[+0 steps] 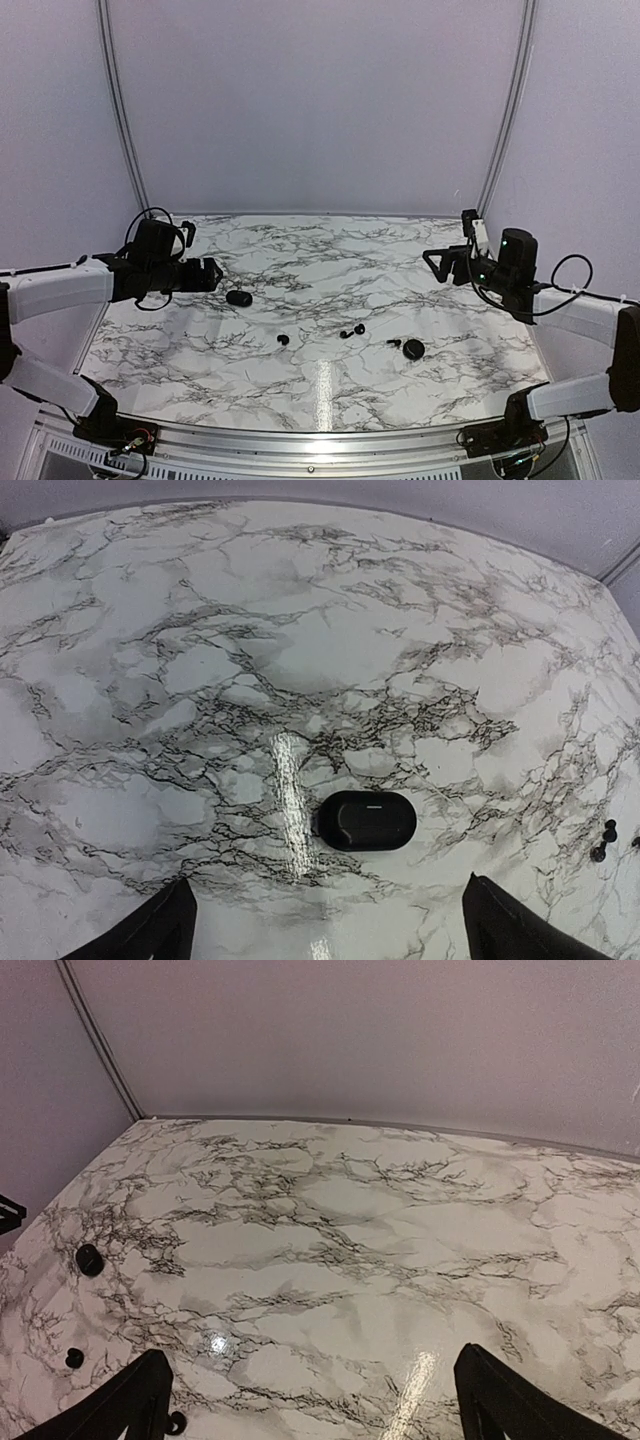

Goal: Insert the wireless bluetooth earbuds into the charging case
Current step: Pick up the charging case from the center of the board.

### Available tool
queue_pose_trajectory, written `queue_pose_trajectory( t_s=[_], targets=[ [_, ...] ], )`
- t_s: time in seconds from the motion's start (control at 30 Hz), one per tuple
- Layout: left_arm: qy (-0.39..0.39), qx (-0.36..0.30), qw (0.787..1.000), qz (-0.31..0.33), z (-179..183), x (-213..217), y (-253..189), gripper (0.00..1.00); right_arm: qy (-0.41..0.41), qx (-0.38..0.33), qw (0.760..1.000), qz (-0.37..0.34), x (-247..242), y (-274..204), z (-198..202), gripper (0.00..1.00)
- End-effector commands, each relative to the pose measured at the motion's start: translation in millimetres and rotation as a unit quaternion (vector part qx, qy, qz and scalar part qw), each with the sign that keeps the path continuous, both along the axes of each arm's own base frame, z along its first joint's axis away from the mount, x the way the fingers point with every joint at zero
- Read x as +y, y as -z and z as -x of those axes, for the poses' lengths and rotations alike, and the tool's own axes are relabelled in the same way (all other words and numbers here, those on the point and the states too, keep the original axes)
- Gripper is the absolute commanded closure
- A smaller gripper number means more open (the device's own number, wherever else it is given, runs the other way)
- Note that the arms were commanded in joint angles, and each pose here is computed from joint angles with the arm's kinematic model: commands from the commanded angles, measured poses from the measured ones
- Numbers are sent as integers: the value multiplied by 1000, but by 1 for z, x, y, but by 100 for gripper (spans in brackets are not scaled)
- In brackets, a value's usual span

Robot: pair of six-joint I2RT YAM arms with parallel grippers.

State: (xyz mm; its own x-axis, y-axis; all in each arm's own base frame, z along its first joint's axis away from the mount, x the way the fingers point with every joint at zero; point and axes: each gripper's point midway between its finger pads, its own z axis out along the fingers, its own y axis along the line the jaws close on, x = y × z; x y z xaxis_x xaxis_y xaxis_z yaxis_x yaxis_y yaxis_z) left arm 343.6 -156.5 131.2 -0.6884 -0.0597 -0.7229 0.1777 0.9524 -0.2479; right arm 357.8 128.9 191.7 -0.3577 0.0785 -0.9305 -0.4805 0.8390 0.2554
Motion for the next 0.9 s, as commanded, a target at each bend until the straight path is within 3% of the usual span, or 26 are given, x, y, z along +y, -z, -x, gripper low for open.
queue_pose_trajectory(
  t_s=[0.0,0.27,0.87],
  targets=[
    [36,39,998,-29,3,-20,19,6,-26,-8,999,-22,10,-15,-2,1],
    [57,89,991,-86,-10,-47,57,16,-41,2,999,-24,15,-9,0,2],
    [45,126,978,-163,-21,-60,101,16,-58,7,998,-33,21,-4,-4,1]
  ],
)
